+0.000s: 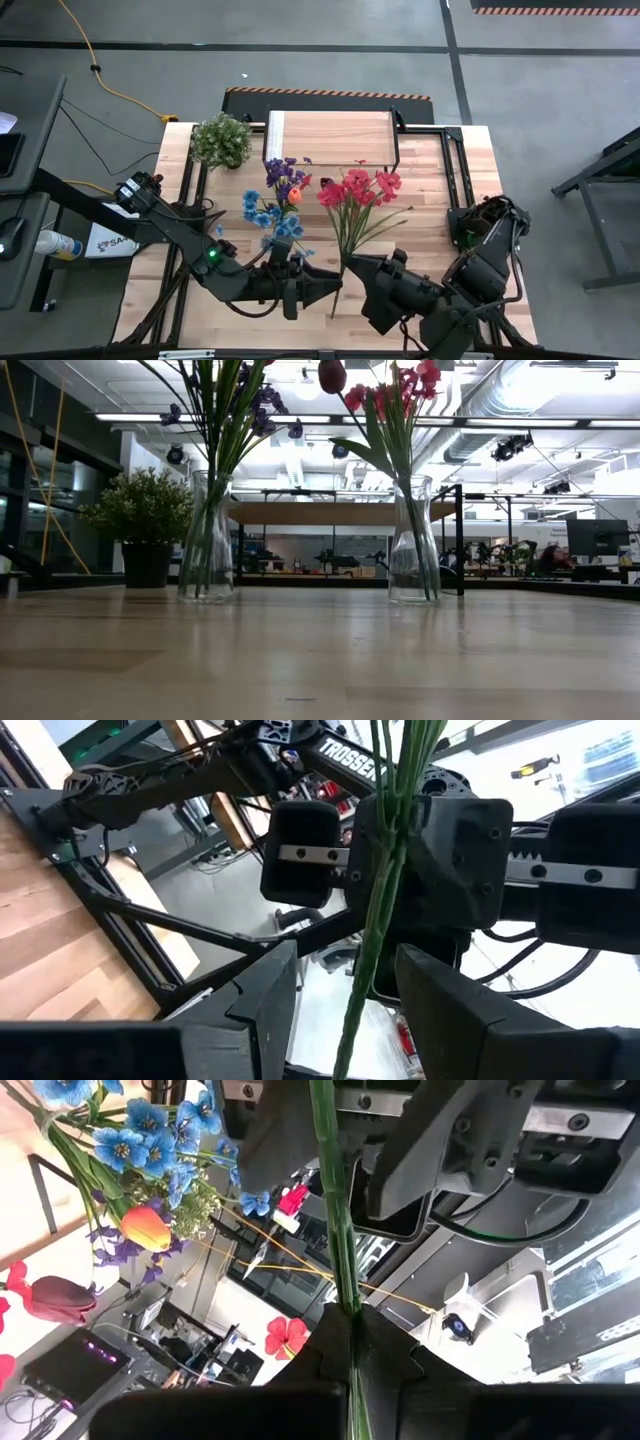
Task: Pick and place flowers into a vace then onto a shelf
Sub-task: Put the red flowers into the right transparent vase
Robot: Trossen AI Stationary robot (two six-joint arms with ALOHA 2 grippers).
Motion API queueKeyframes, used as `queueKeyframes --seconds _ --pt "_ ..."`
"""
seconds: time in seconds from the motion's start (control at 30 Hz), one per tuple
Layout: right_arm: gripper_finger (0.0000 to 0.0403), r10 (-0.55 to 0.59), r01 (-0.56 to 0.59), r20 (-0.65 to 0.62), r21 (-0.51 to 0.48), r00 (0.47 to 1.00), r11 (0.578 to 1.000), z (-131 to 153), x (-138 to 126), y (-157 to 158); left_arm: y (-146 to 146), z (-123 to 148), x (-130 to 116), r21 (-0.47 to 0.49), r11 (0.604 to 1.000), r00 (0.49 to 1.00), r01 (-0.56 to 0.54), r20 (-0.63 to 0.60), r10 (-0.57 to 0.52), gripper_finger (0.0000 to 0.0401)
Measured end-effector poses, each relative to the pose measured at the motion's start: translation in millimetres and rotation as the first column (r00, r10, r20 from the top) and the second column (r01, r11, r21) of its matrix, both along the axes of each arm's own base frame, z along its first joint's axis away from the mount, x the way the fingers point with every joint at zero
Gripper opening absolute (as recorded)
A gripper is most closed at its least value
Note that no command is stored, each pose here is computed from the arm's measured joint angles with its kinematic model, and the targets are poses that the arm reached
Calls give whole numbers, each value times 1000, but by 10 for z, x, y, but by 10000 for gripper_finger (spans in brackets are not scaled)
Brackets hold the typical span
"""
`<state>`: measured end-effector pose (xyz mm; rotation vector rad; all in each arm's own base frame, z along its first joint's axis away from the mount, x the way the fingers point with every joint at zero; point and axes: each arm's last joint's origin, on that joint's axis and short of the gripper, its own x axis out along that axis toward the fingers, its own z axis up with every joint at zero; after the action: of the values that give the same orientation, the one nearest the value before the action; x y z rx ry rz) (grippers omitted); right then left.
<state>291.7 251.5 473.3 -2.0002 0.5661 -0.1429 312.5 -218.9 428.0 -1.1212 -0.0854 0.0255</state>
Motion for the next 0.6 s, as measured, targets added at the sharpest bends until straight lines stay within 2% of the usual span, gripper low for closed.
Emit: queueKeyframes --seconds 0.27,0.6 --pt "0 -6 6 0 -2 1000 1000 5 28 -28 14 -20 2 -1 999 999 -41 -17 41 207" --pt "0 4 -4 0 -5 1000 1000 15 31 -25 65 -39 45 -23 999 999 -25 -32 25 201"
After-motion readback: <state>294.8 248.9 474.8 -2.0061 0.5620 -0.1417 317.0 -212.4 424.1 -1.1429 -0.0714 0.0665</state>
